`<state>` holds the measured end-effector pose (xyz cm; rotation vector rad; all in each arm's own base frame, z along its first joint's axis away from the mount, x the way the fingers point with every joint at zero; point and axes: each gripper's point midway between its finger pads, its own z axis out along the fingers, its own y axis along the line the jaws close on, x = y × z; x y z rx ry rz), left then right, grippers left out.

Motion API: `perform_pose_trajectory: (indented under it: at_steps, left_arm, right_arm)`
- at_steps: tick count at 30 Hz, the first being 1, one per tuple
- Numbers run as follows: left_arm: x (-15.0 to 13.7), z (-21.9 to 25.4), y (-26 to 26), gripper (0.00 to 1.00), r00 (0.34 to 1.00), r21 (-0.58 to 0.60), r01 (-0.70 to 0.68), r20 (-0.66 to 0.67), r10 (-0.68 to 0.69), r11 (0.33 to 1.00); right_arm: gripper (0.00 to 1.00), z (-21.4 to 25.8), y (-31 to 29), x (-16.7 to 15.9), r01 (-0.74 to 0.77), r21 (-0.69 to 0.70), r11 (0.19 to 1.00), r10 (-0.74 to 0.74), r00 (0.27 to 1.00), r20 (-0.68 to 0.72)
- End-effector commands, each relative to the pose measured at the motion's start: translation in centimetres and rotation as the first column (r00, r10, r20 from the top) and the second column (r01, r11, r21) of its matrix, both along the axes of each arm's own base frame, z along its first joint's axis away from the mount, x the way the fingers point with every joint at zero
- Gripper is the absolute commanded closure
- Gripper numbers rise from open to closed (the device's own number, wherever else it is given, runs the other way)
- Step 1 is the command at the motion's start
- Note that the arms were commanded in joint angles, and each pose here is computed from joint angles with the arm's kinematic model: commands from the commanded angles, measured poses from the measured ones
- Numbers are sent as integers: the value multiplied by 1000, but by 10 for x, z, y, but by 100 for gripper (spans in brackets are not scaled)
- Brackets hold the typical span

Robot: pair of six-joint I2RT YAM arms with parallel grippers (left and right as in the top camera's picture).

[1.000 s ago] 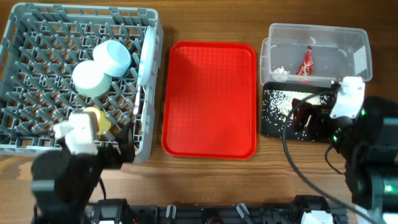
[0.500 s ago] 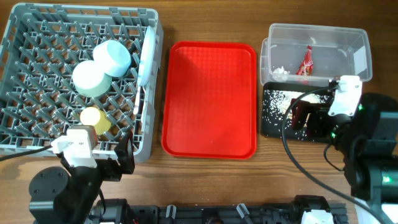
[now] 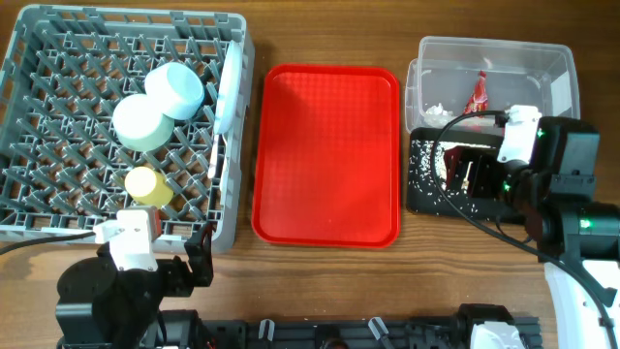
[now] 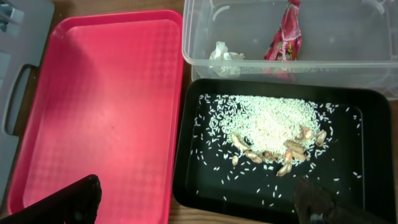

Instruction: Sort waste into correct bins and load items into the dishwasher rack

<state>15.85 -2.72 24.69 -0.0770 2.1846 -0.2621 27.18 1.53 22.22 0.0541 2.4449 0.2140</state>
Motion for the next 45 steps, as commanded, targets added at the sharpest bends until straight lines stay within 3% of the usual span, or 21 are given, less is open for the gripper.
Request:
perform_pose_trajectory:
  at_steps: [1,6,9,10,18,24,29,37,42,45]
  left_arm:
    - [-1,-2,-3,0,1000,11,25,0,-25,1000]
    - [-1,-2,-3,0,1000,11,25,0,-25,1000]
    - [-1,-2,-3,0,1000,11,25,0,-25,1000]
    - [-1,-2,-3,0,1000,11,25,0,-25,1000]
    - [-1,-2,-3,0,1000,11,25,0,-25,1000]
    - [-1,-2,-3,0,1000,11,25,0,-25,1000]
    - [-1,-2,-3,0,1000,11,25,0,-25,1000]
    - [-1,-2,-3,0,1000,11,25,0,-25,1000]
    - [-1,-2,-3,0,1000,11,25,0,-25,1000]
    - [-1,-2,-3,0,1000,11,25,0,-25,1000]
  right_arm:
    - [0,22,1,-9,19,16,1000,-21,995,99]
    - [0,56,2,-20,10,8,1000,-12,927,375]
    - [0,64,3,-28,9,0,1000,-8,844,536]
    - [0,63,5,-33,-4,-1,1000,4,785,619]
    - [0,35,20,-42,-87,-16,996,67,623,780]
    - [0,31,13,-39,-42,-30,999,47,517,855]
    - [0,25,6,-40,3,-33,999,27,490,872]
    - [0,23,11,-40,6,-147,989,127,481,868]
    - [0,4,11,-35,-3,-144,990,124,523,843]
    - [0,4,11,-34,-3,-109,994,97,490,866]
